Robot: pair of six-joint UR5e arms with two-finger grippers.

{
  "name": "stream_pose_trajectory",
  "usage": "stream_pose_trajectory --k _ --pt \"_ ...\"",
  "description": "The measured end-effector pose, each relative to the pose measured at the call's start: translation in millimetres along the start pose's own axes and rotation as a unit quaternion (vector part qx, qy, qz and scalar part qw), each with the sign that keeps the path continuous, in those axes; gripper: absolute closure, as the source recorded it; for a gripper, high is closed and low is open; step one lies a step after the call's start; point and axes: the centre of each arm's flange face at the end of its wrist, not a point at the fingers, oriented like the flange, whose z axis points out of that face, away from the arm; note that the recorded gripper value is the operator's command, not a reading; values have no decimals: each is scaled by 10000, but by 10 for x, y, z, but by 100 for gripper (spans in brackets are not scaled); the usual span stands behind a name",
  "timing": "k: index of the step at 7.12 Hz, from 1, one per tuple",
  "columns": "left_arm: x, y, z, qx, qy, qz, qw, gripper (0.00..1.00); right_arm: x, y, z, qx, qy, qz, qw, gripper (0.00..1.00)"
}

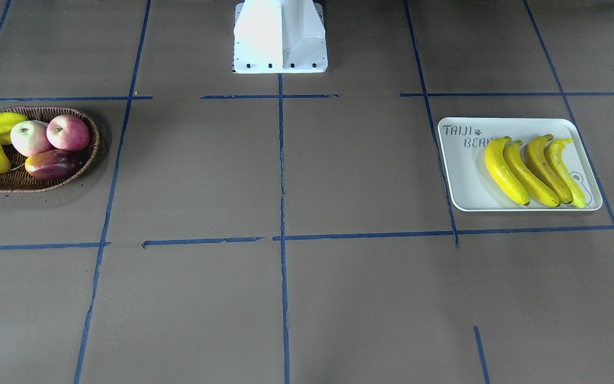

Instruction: Transfer all bananas from basket to plate

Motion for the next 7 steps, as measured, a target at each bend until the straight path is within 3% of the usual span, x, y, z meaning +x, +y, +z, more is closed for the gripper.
stream_pose_trajectory --k 7 --pt "-11 33 66 -69 -8 -16 10000 0 -16 -4 10 43 -103 -29 9999 0"
